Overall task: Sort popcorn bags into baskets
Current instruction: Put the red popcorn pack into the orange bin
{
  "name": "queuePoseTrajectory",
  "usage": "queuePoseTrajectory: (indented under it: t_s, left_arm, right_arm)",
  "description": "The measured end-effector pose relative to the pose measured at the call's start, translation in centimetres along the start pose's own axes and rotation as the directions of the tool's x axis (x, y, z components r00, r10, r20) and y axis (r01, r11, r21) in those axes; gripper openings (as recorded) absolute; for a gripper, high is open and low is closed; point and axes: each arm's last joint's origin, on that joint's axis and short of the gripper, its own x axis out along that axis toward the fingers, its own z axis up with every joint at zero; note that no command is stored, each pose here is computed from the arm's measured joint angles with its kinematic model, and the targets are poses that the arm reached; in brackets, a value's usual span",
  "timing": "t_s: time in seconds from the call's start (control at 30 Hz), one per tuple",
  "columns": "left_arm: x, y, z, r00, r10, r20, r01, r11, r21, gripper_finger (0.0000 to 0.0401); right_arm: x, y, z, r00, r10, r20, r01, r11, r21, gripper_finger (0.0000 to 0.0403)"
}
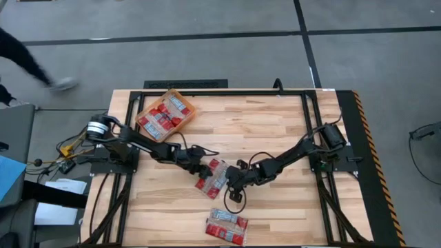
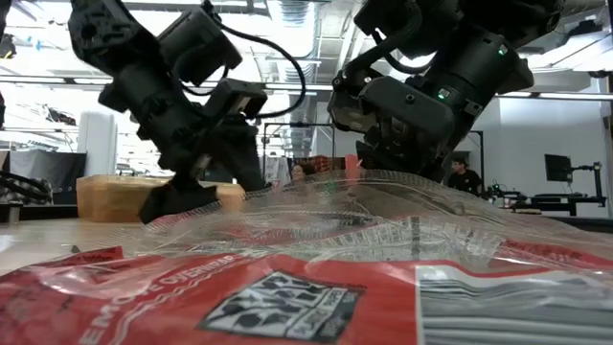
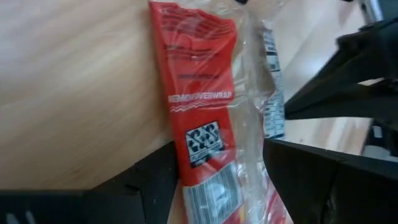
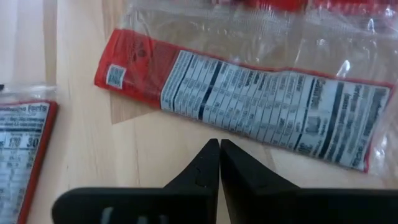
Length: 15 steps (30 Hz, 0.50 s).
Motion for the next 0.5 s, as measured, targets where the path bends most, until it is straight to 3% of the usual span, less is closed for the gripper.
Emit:
queuePoseTrajectory:
  t_s: [0.27,0.37,0.5]
  left_arm:
    - [1.4,0.2,0.2,0.997,-0.077,-0.017,0.077,0.997,-0.031,0.0216]
    - [1.5,0.2,0.3,0.997,-0.080,-0.014,0.079,0.996,-0.035,0.0186]
    - [1.5,0.0,0.5,0.994,-0.107,-0.004,0.106,0.993,-0.051,0.0112]
  right_arm:
    - [0.9,-1.9,1.2,0.999,-0.008,0.041,0.006,0.999,0.051,0.0024]
    - [1.0,-2.1,1.4,0.999,0.010,0.035,-0.011,0.999,0.041,0.0022]
    - [0.7,-2.1,1.6,0.999,0.015,0.037,-0.016,0.999,0.029,0.0030]
